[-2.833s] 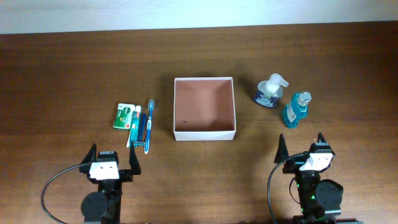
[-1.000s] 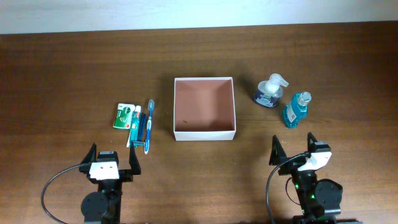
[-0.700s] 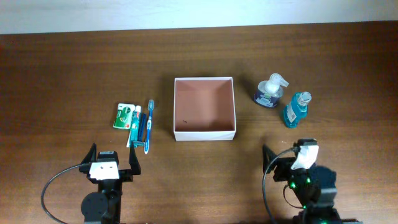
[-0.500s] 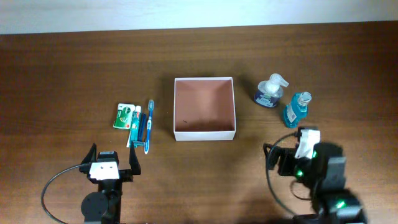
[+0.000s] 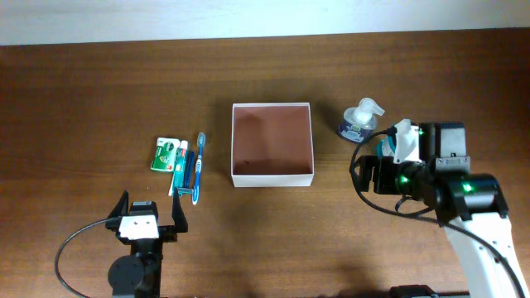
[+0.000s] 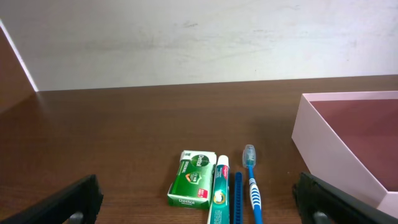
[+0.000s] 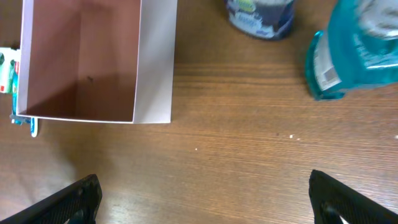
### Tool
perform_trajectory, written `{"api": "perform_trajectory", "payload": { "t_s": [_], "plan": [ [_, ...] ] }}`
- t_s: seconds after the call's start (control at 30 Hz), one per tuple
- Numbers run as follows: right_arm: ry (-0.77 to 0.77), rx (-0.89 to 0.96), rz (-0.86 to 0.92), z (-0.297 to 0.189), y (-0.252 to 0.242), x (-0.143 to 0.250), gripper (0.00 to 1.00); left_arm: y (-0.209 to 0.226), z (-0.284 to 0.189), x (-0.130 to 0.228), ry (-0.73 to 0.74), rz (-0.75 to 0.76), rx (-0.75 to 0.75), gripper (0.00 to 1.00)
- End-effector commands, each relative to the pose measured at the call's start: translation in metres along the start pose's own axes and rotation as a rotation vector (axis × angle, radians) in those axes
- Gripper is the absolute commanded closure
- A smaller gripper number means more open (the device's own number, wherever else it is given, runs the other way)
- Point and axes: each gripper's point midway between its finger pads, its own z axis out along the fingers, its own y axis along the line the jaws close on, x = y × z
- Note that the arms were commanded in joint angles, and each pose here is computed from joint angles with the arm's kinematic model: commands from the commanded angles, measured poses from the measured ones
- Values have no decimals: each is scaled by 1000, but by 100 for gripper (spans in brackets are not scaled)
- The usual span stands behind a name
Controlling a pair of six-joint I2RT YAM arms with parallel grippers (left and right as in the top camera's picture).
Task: Pack container
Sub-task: 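Move the right gripper toward the teal Listerine bottle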
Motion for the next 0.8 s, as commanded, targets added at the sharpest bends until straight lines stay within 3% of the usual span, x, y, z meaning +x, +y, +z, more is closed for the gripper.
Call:
{"api": "perform_trajectory", "payload": {
  "t_s": [0.0,0.77],
  "plan": [
    [54,-49,12,9,5,2,2,-3,0,2,0,16,15,1],
    [123,-39,12,16,1,14,2,-3,0,2,1,16,15,1]
  ]
}}
